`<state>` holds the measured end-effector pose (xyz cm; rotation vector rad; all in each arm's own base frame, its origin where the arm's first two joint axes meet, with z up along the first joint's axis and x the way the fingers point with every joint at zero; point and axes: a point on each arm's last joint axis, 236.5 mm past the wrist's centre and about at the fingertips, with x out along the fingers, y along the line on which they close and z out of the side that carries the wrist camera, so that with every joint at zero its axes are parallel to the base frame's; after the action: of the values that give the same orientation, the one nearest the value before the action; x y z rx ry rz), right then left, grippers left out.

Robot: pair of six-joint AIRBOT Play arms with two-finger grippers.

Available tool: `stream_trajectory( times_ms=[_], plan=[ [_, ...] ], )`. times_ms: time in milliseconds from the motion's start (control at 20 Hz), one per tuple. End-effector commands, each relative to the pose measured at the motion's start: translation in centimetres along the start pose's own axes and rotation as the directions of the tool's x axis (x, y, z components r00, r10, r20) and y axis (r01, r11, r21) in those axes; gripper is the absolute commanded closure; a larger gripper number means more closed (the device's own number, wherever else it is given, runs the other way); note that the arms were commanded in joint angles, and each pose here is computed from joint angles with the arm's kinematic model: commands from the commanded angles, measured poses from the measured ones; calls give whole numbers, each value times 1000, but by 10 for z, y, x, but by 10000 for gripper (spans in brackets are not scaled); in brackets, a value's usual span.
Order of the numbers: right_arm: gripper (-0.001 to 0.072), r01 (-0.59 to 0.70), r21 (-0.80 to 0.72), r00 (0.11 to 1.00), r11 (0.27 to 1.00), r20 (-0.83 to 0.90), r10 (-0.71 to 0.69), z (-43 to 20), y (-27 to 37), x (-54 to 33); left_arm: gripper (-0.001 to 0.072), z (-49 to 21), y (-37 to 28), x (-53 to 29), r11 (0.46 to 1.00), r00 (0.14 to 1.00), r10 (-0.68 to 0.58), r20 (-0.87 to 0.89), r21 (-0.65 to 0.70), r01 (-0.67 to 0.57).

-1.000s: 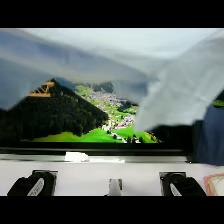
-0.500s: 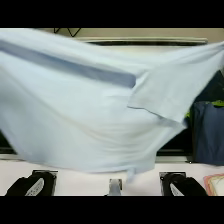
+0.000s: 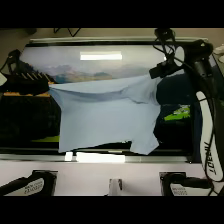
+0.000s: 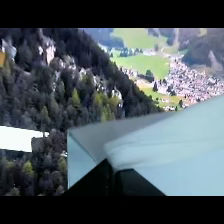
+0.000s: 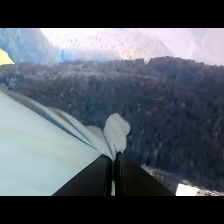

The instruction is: Fold the shirts.

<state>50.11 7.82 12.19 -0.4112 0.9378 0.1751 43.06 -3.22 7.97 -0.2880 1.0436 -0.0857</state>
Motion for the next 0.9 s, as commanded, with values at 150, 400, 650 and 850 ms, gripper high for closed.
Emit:
stream_trajectory(
  times_ms=[150, 400, 650, 850],
  plan=[
    [682, -153, 143, 984, 978, -69, 164, -12, 50, 63, 666, -50, -17, 77, 992, 971, -89, -221, -105, 67],
    [222, -91, -102, 982, 991, -176, 72, -43, 4, 40, 126, -114, -10, 41, 994, 862, -86, -499, 17, 109],
    [285, -348, 119, 848, 930, -383, 367, -142, -31, 10, 125, -196, 43, 0, 988, 792, -117, -599, -153, 30],
    [209, -511, 257, 703, 821, -425, 570, -200, -4, 1, 125, -279, 62, 0, 951, 745, -194, -638, -309, -17]
  ],
)
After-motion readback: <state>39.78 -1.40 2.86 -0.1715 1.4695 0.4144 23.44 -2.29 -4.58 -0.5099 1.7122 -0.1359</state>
